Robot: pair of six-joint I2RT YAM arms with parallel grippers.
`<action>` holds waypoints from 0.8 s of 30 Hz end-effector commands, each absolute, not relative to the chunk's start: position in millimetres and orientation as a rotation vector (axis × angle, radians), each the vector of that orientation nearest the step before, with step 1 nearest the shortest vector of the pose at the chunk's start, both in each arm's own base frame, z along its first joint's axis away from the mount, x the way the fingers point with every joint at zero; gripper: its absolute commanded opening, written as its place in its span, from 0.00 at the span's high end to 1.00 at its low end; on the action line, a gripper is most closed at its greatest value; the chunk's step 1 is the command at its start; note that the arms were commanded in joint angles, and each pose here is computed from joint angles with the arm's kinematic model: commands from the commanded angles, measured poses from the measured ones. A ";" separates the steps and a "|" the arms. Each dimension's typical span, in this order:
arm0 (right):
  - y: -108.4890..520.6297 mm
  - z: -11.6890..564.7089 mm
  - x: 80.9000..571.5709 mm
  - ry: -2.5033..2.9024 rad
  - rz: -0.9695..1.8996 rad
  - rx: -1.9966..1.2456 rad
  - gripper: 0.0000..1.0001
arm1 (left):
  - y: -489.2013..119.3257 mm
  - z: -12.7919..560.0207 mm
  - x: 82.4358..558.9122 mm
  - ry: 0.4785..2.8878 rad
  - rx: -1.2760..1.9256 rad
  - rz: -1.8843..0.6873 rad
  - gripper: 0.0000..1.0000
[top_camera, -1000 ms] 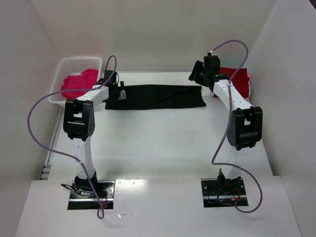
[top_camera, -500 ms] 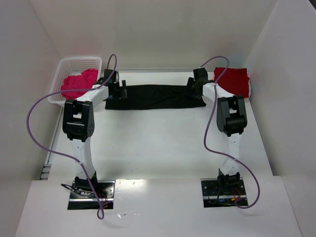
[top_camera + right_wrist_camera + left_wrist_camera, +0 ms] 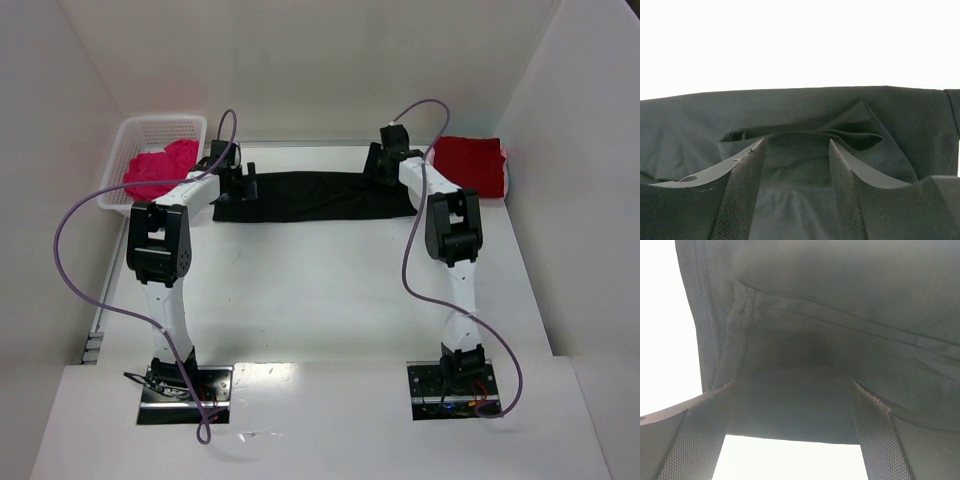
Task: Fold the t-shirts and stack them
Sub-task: Fold the other side of the tshirt into a rectangle
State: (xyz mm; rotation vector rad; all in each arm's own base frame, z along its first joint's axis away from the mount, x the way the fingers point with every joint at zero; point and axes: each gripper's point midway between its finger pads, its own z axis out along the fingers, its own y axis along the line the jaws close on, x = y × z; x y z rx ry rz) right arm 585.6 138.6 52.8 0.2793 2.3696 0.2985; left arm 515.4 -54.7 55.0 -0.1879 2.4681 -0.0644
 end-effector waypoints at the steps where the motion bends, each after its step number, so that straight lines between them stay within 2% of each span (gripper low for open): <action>1: 139.9 45.6 590.7 2.387 0.262 0.257 0.41 | -56.7 60.7 517.6 2.451 -0.160 -0.067 0.00; 9: 144.7 75.4 611.4 2.302 0.294 0.261 0.41 | -56.2 58.2 513.2 2.470 -0.161 -0.063 0.00; 16: 154.0 159.5 622.8 2.139 0.390 0.245 0.36 | -51.4 58.9 511.0 2.470 -0.147 -0.028 0.00; 20: 144.5 160.9 606.3 2.162 0.339 0.236 0.35 | -55.2 61.5 511.5 2.470 -0.171 -0.057 0.00; 24: 126.7 128.1 586.9 2.235 0.223 0.247 0.34 | -57.3 65.9 512.5 2.445 -0.180 -0.079 0.00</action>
